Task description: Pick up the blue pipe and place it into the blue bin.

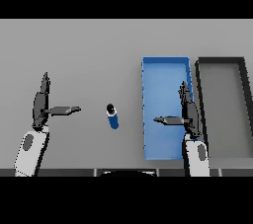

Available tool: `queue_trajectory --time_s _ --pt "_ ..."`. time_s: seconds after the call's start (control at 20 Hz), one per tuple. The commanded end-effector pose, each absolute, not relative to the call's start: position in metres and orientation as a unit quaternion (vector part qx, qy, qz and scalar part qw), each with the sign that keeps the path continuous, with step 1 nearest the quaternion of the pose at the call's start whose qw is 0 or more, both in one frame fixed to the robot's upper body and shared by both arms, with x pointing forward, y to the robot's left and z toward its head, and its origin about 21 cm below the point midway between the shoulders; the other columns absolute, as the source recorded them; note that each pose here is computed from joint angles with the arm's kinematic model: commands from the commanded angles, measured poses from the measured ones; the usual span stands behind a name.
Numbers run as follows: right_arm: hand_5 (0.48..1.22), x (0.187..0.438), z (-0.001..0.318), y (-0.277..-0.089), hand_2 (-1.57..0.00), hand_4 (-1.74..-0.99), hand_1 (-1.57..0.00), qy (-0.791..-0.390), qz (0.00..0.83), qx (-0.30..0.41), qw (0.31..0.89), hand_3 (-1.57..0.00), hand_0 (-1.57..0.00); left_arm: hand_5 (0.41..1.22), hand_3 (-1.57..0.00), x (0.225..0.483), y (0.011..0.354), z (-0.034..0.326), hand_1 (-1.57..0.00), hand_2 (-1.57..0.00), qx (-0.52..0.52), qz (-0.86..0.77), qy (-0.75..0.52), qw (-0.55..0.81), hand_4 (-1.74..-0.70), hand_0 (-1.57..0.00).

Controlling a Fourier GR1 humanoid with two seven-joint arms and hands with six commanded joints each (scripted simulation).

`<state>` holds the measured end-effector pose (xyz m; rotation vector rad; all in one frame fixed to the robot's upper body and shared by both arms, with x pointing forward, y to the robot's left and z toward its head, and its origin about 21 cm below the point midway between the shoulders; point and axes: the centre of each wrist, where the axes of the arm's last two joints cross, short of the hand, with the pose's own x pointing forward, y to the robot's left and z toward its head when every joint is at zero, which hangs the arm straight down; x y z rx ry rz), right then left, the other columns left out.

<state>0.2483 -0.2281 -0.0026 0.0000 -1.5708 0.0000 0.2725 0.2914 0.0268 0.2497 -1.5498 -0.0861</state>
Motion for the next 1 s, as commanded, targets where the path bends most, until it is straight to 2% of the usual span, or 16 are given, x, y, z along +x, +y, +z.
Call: queue_trajectory --time_s 0.0,0.25,0.35,0.45,0.5,0.75,0.95 --pt "0.617 0.248 -0.003 -0.228 0.0 -1.225 0.0 -0.708 0.0 0.0 0.707 0.0 0.0 0.591 0.0 0.272 0.292 0.027 0.0 0.0 0.112 -0.039 -0.7 0.705 -1.07 0.0" --pt "0.617 0.242 -0.005 -0.225 0.0 -1.225 0.0 -0.711 -0.001 0.0 0.703 0.0 0.0 0.591 0.0 0.263 0.294 0.025 0.0 0.0 0.11 -0.041 -0.704 0.7 -1.07 0.0" --pt "0.618 0.226 0.0 -0.232 0.0 -1.224 0.0 -0.735 0.089 -0.016 0.672 0.0 0.0 0.59 0.0 0.258 0.318 0.039 0.0 0.0 0.059 -0.175 -0.703 0.687 -1.07 0.0" --pt "0.62 0.222 0.007 -0.23 0.0 -1.225 0.0 -0.732 0.124 -0.024 0.67 0.0 0.0 0.587 0.0 0.262 0.327 0.045 0.0 0.0 0.033 -0.218 -0.689 0.69 -1.08 0.0" --pt "0.62 0.218 0.008 -0.234 0.0 -1.223 0.0 -0.73 0.129 -0.03 0.67 0.0 0.0 0.588 0.0 0.264 0.326 0.045 0.0 0.0 0.026 -0.228 -0.69 0.687 -1.08 0.0" --pt "0.597 0.218 0.015 -0.232 0.0 -1.185 0.0 -0.721 0.138 -0.054 0.677 0.0 0.0 0.605 0.0 0.26 0.326 0.047 0.0 0.0 -0.004 -0.253 -0.687 0.681 -1.09 0.0" --pt "0.607 0.216 0.013 -0.232 0.0 -1.198 0.0 -0.73 0.149 -0.049 0.665 0.0 0.0 0.554 0.0 0.244 0.313 0.046 0.0 0.0 -0.07 -0.309 -0.671 0.67 -1.1 0.0"
